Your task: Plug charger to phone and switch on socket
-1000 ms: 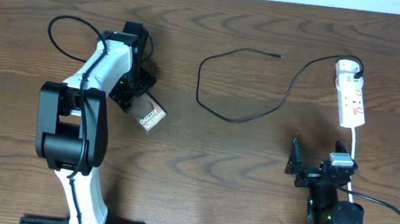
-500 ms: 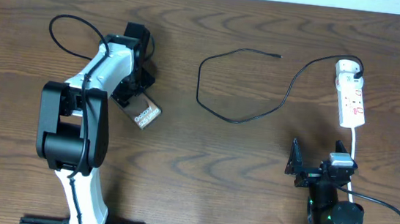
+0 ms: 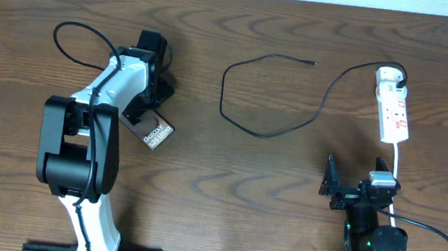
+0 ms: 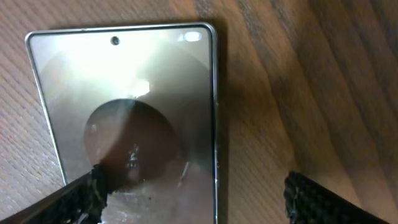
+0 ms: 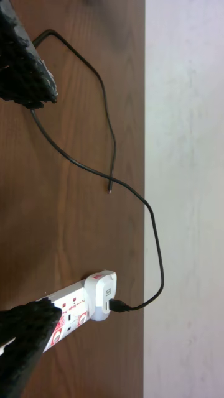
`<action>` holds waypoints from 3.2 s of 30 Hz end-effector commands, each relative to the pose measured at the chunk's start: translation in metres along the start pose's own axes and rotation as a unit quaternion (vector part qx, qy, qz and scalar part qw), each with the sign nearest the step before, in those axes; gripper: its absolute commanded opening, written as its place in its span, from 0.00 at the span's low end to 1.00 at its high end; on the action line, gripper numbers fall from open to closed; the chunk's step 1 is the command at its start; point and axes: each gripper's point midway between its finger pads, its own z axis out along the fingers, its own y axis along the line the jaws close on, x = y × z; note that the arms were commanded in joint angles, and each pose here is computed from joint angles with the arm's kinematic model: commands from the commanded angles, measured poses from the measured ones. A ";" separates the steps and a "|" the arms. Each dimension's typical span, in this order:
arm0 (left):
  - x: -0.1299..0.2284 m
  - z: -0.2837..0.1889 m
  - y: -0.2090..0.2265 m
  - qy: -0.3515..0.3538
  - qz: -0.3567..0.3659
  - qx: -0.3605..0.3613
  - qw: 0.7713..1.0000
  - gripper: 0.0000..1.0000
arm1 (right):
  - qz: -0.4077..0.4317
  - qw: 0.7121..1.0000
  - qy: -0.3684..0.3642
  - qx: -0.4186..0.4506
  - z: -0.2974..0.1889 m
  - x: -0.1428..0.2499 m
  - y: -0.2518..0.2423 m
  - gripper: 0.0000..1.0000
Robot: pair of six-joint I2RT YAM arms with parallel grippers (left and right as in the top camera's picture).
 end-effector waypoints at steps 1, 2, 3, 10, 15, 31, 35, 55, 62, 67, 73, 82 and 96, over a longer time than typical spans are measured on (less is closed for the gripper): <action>-0.002 -0.017 0.003 -0.014 0.002 0.012 1.000 0.91 | -0.006 1.000 0.001 0.002 0.000 0.001 -0.001 0.99; -0.005 -0.025 0.001 -0.020 0.000 0.021 1.000 0.91 | -0.006 1.000 0.001 0.002 0.000 0.001 -0.001 0.99; -0.007 -0.034 0.000 -0.027 -0.002 0.031 0.999 0.91 | -0.006 1.000 0.001 0.002 0.000 0.001 -0.001 0.99; -0.019 -0.088 0.010 -0.074 -0.019 0.060 0.995 0.93 | -0.006 1.000 0.001 0.002 0.000 0.001 -0.001 0.99; -0.004 -0.066 0.024 -0.043 -0.033 0.024 0.998 0.93 | -0.006 1.000 0.001 0.002 0.000 0.001 -0.001 0.99; 0.011 -0.007 0.049 -0.002 -0.078 0.037 0.996 0.94 | -0.006 1.000 0.001 0.002 0.000 0.001 -0.001 0.99; 0.015 0.000 0.045 0.004 -0.068 0.054 0.996 0.95 | -0.006 1.000 0.001 0.002 0.000 0.001 -0.001 0.99; 0.032 0.037 0.049 0.044 -0.053 0.022 0.997 0.95 | -0.006 1.000 0.001 0.002 0.000 0.001 -0.001 0.99; 0.031 0.037 0.040 0.048 -0.057 0.043 0.996 0.95 | -0.006 1.000 0.001 0.002 0.000 0.001 -0.001 0.99; 0.035 0.039 0.044 0.058 -0.076 0.032 0.995 0.95 | -0.006 1.000 0.001 0.002 0.000 0.001 -0.001 0.99; 0.043 0.050 0.052 0.073 -0.073 0.010 0.995 0.95 | -0.006 1.000 0.001 0.002 0.000 0.001 -0.001 0.99; 0.057 0.065 0.067 0.100 -0.069 -0.030 0.992 0.95 | -0.006 1.000 0.001 0.002 0.000 0.001 -0.001 0.99; 0.063 0.063 0.081 0.108 -0.044 -0.061 0.991 0.95 | -0.006 1.000 0.001 0.002 0.000 0.001 -0.001 0.99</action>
